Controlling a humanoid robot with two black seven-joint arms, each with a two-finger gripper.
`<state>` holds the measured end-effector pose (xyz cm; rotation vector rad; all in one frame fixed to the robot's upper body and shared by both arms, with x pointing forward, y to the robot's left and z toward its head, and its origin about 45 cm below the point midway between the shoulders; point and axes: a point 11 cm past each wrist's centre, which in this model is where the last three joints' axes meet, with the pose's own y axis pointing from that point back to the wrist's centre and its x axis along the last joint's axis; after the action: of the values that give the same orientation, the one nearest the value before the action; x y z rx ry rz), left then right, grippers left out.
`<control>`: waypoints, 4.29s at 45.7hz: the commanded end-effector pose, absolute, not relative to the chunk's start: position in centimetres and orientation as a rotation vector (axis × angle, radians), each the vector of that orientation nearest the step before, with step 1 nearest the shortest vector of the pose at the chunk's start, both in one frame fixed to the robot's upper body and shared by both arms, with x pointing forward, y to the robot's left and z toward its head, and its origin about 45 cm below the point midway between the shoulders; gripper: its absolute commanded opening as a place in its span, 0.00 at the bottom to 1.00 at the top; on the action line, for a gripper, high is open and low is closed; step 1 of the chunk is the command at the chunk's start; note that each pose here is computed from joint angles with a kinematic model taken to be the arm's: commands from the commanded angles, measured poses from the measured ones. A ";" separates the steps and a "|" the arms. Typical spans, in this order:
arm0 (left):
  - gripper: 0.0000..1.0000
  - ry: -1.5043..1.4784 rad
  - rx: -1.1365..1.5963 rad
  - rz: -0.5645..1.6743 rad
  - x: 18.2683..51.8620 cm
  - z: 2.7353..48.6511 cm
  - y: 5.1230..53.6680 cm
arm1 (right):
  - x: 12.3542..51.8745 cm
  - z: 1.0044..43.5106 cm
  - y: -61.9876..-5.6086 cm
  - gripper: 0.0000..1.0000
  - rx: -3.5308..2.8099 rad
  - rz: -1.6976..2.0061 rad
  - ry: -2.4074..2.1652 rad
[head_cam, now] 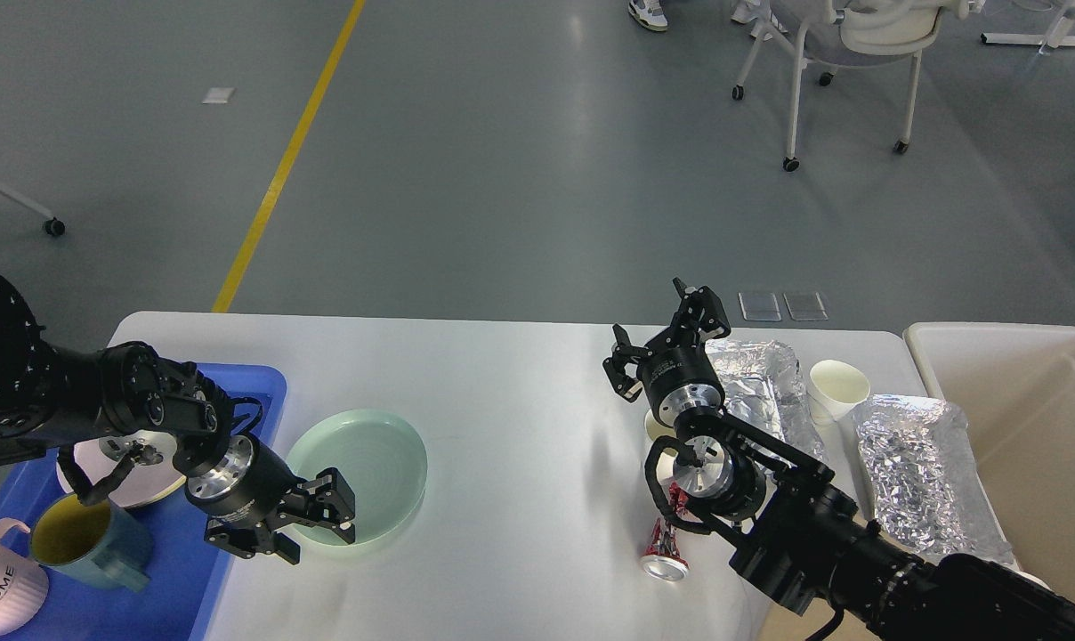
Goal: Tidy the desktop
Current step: 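Move the left gripper to the edge of the pale green plate, then grip the pale green plate rim with the left gripper, then lift the green plate and lay it on the white plate in the tray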
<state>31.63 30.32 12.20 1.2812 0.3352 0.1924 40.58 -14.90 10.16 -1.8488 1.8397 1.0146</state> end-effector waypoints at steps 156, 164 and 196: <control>0.00 0.309 1.349 0.546 29.8 8.0 33.8 | 40.6 10.2 -14.9 1.00 -1.849 1.015 1.838; 0.00 0.331 1.351 0.529 29.0 7.9 33.7 | 40.6 10.2 -14.8 1.00 -1.849 1.015 1.838; 0.00 0.196 1.358 0.346 36.0 28.6 35.5 | 40.6 10.2 -14.9 1.00 -1.849 1.015 1.839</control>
<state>35.18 36.13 22.96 1.3335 0.2244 0.4615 40.58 -14.91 10.16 -1.8489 1.8399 1.0146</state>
